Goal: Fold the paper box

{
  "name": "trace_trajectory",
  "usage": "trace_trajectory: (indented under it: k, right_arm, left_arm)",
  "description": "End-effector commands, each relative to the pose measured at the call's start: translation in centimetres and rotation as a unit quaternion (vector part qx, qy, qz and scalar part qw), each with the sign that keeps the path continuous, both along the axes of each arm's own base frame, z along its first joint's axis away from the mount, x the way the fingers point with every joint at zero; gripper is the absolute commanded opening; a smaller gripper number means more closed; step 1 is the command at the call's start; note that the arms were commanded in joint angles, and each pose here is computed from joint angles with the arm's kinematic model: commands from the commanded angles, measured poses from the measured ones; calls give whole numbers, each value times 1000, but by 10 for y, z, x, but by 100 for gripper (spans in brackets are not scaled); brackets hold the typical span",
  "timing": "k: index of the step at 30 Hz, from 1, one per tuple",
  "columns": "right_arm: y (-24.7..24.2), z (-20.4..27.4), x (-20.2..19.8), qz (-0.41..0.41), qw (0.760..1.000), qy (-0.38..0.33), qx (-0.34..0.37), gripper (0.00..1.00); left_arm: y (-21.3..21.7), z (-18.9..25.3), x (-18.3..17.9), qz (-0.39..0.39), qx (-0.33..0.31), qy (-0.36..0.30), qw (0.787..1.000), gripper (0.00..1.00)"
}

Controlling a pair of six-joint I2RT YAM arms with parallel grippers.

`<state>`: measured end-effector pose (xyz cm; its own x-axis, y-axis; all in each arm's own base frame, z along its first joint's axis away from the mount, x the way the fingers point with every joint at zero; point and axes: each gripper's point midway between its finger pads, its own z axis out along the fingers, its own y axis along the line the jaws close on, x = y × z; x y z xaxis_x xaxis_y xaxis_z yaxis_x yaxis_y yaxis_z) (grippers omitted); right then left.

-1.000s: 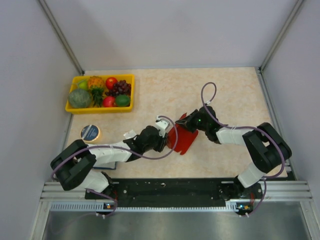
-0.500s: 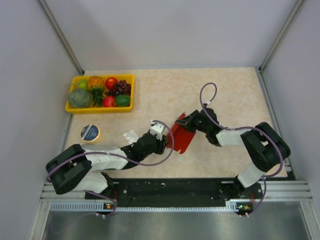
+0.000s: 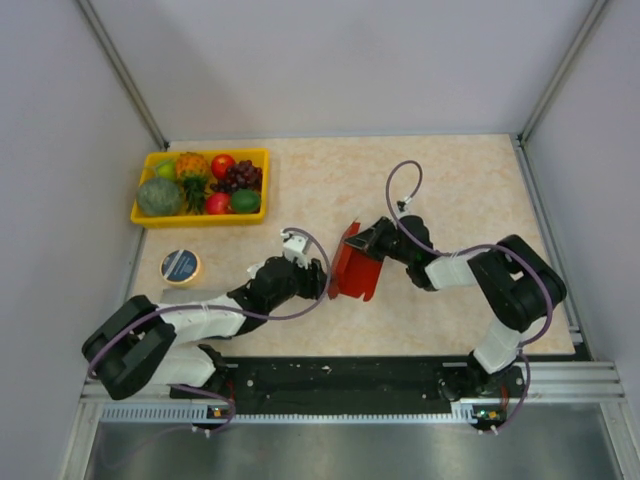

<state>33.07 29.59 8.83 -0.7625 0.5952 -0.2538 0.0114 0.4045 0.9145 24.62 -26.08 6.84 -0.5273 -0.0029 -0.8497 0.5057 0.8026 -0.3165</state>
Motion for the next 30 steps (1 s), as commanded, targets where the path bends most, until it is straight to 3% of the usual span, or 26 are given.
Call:
trace_trajectory:
  k: [1, 6, 13, 17, 19, 21, 22, 24, 30]
  right_arm:
    - [-8, -18, -11, 14, 996, 20, -91, 7]
    - [-1, -19, -9, 22, 997, 22, -77, 6]
    - [4, -23, -8, 13, 997, 50, -58, 10]
    - [10, -15, -6, 19, 996, 68, -49, 13]
    - [10, -14, -9, 26, 996, 71, -54, 21]
    - [9, -8, -11, 27, 996, 68, -56, 28]
    - [8, -5, -11, 30, 996, 64, -57, 33]
    - [6, -1, -11, 40, 996, 64, -49, 36]
    - [-2, 17, -3, 90, 995, 44, -9, 43]
  left_arm:
    - [-7, 55, 1, -8, -128, -20, 991, 59]
    - [4, 86, 11, 40, -200, 1, 979, 71]
    - [-28, 78, 29, -17, -137, 31, 990, 73]
    - [-44, 64, 40, -51, -88, 30, 994, 81]
    - [-45, 58, 45, -56, -57, 20, 997, 81]
    - [-49, 48, 50, -60, -33, 32, 997, 77]
    - [-49, 44, 52, -65, -19, 31, 997, 71]
    - [-49, 39, 55, -63, -10, 32, 997, 66]
    - [-45, 23, 54, -67, 12, 39, 997, 39]
